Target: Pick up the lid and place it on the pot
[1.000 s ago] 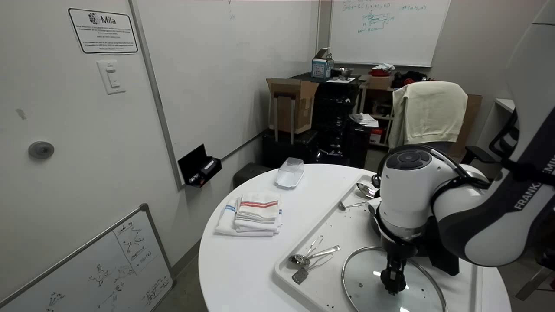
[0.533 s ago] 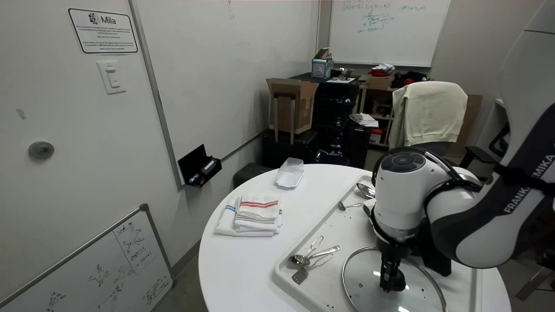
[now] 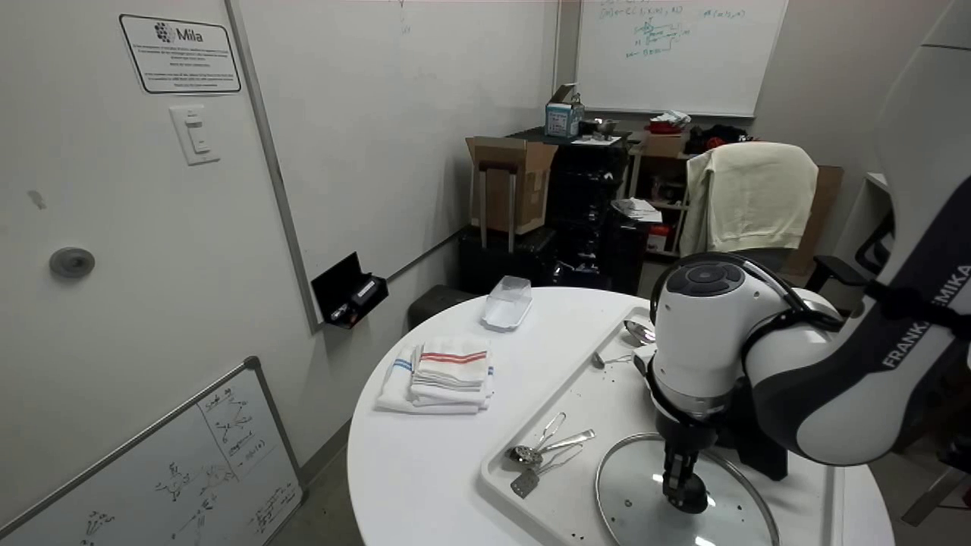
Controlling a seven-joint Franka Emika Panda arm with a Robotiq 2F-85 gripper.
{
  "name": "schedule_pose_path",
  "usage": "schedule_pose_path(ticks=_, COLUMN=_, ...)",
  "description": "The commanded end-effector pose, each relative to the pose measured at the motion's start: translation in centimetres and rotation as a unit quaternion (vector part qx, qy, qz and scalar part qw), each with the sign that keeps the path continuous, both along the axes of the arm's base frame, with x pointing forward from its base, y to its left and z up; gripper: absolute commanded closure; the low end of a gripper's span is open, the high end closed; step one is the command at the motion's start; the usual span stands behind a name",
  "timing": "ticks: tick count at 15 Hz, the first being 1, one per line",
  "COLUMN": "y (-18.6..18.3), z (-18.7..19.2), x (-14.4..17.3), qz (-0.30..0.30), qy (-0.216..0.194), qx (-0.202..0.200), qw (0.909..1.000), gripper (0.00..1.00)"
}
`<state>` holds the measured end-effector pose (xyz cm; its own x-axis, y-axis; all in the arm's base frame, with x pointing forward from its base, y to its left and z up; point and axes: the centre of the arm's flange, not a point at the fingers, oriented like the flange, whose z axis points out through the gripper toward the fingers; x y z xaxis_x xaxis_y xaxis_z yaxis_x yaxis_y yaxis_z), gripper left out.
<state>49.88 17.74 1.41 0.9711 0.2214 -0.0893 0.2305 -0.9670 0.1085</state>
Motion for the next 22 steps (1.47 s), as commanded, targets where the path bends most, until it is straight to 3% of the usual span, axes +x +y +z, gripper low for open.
schedule_pose_path(ticks=1, y=0.5, z=1.5, x=-0.4, qz=0.0, qy=-0.007, qx=0.008, qw=0.9999, gripper=0.76)
schedule_pose_path(ticks=16, y=2.3, z=11.7, x=-2.4, qz=0.033, qy=-0.031, qx=0.029, qw=0.9985, gripper=0.76)
schedule_pose_path(ticks=22, y=1.6, z=15.5, x=-3.1, qz=0.021, qy=-0.028, qx=0.02, qw=0.9992, gripper=0.76)
